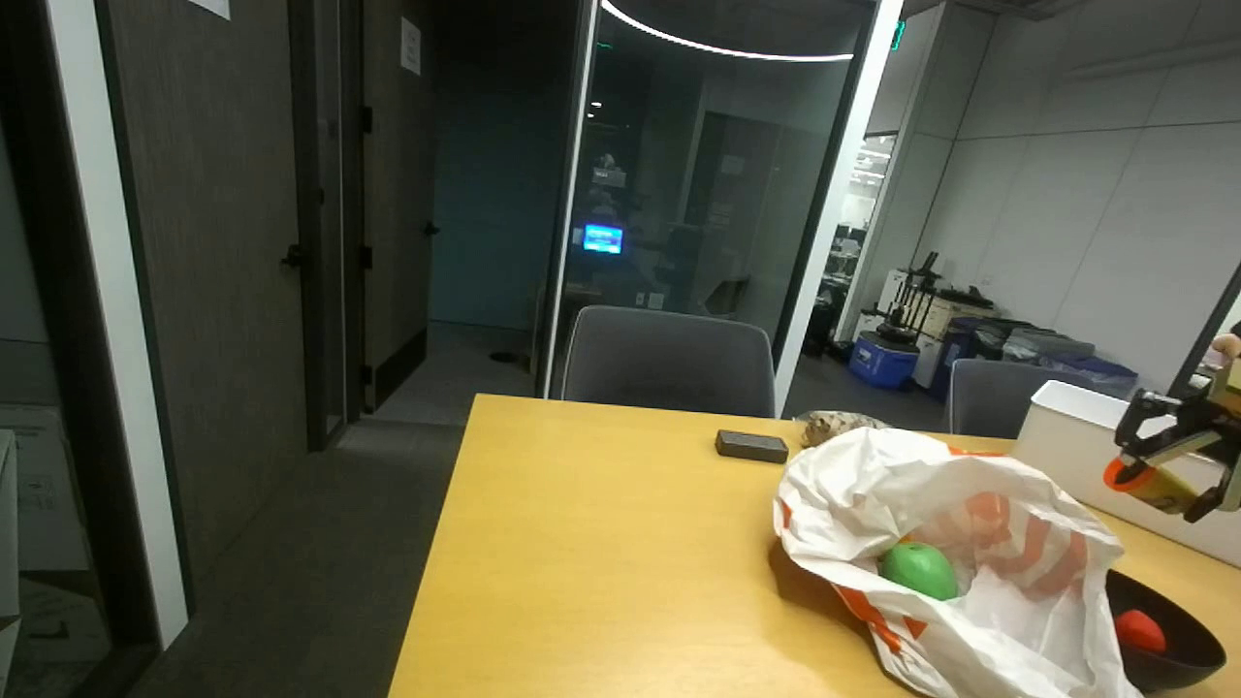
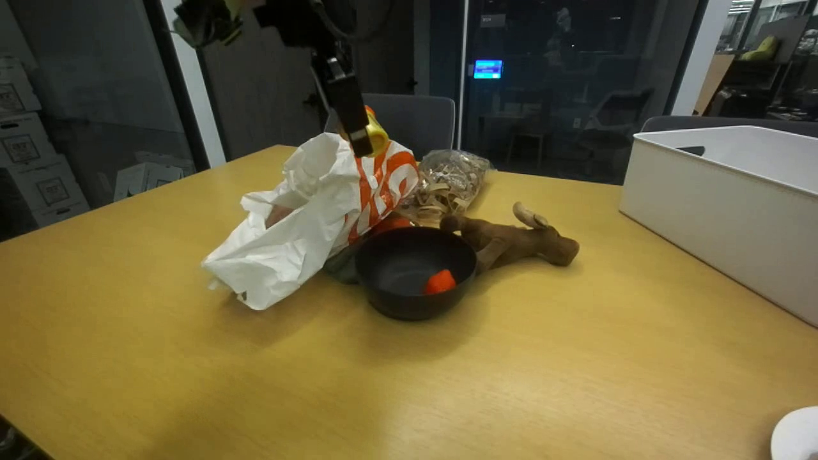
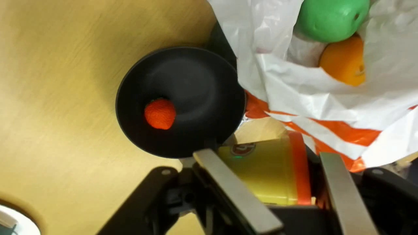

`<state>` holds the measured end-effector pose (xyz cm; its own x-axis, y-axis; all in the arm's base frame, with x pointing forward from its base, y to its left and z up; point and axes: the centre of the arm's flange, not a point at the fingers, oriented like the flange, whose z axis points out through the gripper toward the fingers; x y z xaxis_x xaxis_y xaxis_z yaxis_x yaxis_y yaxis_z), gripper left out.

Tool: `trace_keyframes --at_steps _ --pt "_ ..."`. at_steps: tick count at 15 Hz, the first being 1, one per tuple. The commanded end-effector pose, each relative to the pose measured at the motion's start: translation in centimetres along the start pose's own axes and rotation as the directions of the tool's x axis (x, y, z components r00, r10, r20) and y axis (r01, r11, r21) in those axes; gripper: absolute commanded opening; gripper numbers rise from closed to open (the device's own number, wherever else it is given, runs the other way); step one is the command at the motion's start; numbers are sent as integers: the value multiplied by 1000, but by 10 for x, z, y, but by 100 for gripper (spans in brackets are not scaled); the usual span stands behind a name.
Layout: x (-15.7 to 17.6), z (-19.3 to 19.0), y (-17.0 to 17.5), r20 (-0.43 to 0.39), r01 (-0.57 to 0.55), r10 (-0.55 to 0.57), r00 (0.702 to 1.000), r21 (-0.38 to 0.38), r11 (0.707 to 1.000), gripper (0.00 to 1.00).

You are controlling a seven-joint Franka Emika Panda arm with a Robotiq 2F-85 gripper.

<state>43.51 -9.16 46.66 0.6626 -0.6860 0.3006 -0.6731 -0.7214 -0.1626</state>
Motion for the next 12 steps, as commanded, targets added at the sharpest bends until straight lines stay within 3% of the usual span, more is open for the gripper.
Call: trace_keyframes --at_steps 1,5,9,11,12 --pt "-44 -39 -12 -9 177 -177 984 91 980 33" --pt "-72 -23 -60 39 335 -350 936 204 920 33" --pt "-96 17 -96 183 437 -495 850 281 854 33" --pt "-103 43 -106 292 472 -522 801 227 852 33" --pt "-103 58 -108 330 465 -486 809 147 873 33"
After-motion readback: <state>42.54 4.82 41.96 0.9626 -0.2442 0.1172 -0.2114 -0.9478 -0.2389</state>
